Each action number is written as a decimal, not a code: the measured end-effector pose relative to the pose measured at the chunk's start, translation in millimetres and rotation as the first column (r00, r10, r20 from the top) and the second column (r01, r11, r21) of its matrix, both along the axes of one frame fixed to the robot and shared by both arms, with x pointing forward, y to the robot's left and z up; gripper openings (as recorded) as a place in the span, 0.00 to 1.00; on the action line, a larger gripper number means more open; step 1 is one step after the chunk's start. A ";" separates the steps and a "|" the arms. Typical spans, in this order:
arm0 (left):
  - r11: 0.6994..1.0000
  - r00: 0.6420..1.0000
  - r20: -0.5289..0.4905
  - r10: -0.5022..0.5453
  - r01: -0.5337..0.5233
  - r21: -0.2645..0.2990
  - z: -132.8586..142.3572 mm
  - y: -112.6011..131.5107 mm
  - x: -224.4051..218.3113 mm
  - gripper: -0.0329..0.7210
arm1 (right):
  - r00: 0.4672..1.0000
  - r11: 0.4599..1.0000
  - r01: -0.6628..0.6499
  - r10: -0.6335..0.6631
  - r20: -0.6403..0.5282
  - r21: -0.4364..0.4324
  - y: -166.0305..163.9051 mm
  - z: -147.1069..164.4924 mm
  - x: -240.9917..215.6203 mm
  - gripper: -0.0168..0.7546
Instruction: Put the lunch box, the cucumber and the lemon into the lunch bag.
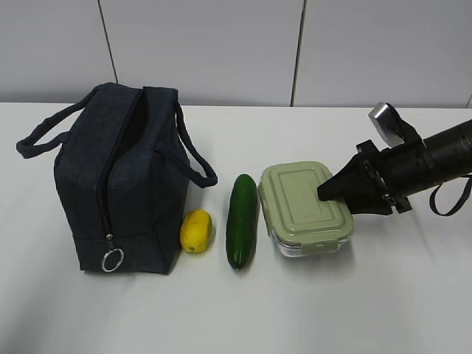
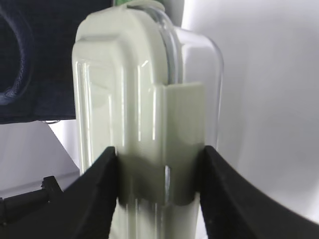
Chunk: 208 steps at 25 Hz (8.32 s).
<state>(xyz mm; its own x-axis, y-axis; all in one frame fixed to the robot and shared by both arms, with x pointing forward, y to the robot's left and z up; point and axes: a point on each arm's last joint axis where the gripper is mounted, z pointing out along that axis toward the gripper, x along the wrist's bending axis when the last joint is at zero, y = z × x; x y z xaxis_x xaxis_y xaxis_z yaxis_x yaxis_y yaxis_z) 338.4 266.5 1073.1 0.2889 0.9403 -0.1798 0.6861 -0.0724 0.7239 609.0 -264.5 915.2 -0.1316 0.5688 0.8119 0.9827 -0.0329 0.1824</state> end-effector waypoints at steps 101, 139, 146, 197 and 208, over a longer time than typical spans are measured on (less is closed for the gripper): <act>0.833 0.947 -0.133 -0.291 0.183 -0.522 -11.8 -73.0 237.8 0.04 | 0.971 0.976 0.103 -0.140 0.194 0.190 114.4 85.8 19.9 0.49; 0.727 0.922 -0.167 -0.348 0.153 -0.669 -50.9 -98.1 257.8 0.04 | 0.963 0.977 0.143 -0.174 0.208 0.155 146.3 56.4 24.1 0.49; 0.713 0.928 -0.147 -0.343 0.155 -0.684 -48.7 -98.6 259.0 0.04 | 0.949 0.969 0.192 -0.223 0.221 0.157 144.4 57.1 28.6 0.49; 0.709 0.928 -0.143 -0.345 0.158 -0.687 -48.2 -98.8 259.0 0.04 | 0.982 0.978 0.088 -0.117 0.150 0.188 193.2 19.1 32.1 0.50; 0.709 0.928 -0.143 -0.345 0.158 -0.687 -48.2 -98.8 259.0 0.04 | 0.982 0.978 0.085 -0.115 0.150 0.190 193.4 19.2 31.9 0.53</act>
